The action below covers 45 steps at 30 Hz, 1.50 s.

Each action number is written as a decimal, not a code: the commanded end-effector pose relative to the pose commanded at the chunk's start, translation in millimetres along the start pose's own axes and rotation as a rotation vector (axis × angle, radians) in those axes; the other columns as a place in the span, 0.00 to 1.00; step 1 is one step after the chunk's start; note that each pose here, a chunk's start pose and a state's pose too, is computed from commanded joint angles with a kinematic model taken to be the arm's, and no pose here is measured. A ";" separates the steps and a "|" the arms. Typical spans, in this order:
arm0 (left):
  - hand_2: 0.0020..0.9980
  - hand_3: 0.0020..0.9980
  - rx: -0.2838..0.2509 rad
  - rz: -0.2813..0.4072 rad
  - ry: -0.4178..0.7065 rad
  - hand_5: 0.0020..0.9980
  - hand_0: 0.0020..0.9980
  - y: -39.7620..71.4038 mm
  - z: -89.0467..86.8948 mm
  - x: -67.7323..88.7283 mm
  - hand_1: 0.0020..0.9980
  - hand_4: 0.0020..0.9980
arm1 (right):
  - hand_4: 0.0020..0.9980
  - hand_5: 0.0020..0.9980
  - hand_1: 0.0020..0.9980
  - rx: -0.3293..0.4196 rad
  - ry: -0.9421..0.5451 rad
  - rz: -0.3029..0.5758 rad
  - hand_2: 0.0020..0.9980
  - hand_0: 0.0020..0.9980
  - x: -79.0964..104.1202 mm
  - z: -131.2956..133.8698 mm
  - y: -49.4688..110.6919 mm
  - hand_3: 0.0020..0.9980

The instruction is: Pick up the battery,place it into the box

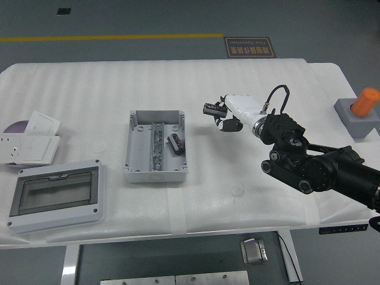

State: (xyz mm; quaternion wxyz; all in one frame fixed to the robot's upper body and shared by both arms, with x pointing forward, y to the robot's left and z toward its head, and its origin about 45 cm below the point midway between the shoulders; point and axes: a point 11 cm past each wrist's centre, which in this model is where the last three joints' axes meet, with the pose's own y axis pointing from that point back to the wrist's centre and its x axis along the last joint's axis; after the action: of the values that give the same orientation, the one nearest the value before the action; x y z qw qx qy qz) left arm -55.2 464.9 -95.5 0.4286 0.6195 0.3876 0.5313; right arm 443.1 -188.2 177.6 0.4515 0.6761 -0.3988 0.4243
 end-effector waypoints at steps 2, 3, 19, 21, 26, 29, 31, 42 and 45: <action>0.57 0.62 0.001 0.000 0.000 0.56 0.64 0.0 -0.3 0.0 0.66 0.72 | 0.37 0.29 0.32 0.018 -0.005 -0.001 0.58 0.14 0.1 -7.8 1.2 0.68; 0.57 0.62 0.001 0.000 0.000 0.56 0.64 0.0 -0.5 -0.1 0.66 0.72 | 0.37 0.29 0.32 0.031 -0.008 -0.002 0.58 0.14 0.1 -13.5 2.1 0.68; 0.57 0.62 0.008 0.002 -0.005 0.56 0.64 0.1 -3.2 1.2 0.66 0.72 | 0.56 0.41 0.35 0.221 0.105 -0.058 0.57 0.17 -12.9 -101.4 17.2 0.68; 0.57 0.62 0.009 0.002 -0.005 0.56 0.64 0.1 -3.6 1.5 0.66 0.72 | 0.56 0.41 0.35 0.225 0.137 -0.061 0.57 0.17 -16.5 -105.0 17.4 0.68; 0.57 0.62 0.011 0.002 -0.007 0.56 0.64 0.2 -4.7 1.7 0.66 0.72 | 0.74 0.52 0.65 0.227 0.190 -0.071 0.69 0.50 -24.6 -109.1 17.6 0.76; 0.57 0.62 0.012 0.002 -0.008 0.56 0.64 0.2 -5.1 1.9 0.66 0.72 | 0.87 0.60 0.78 0.223 0.213 -0.082 0.78 0.81 -29.3 -110.1 18.0 0.84; 0.57 0.62 0.012 0.002 -0.008 0.56 0.64 0.2 -5.2 2.0 0.66 0.72 | 0.87 0.60 0.78 0.217 0.223 -0.091 0.78 0.81 -31.6 -110.7 18.1 0.84; 0.56 0.62 0.011 -0.001 -0.008 0.56 0.64 0.1 -5.0 0.4 0.66 0.72 | 0.92 0.63 0.79 0.133 0.138 -0.044 0.78 0.83 -16.1 -84.6 15.6 0.87; 0.56 0.62 0.013 -0.002 -0.008 0.56 0.64 0.1 -6.3 -0.4 0.66 0.72 | 0.92 0.63 0.79 0.083 0.084 -0.002 0.78 0.83 -3.4 -64.0 14.8 0.87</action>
State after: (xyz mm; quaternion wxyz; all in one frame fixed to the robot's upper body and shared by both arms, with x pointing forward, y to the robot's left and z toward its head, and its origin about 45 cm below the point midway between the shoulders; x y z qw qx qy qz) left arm -61.4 465.3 -95.1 0.4266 0.6241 0.3900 0.5257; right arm 414.6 -131.0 193.4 0.4399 0.6763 -0.3608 0.4679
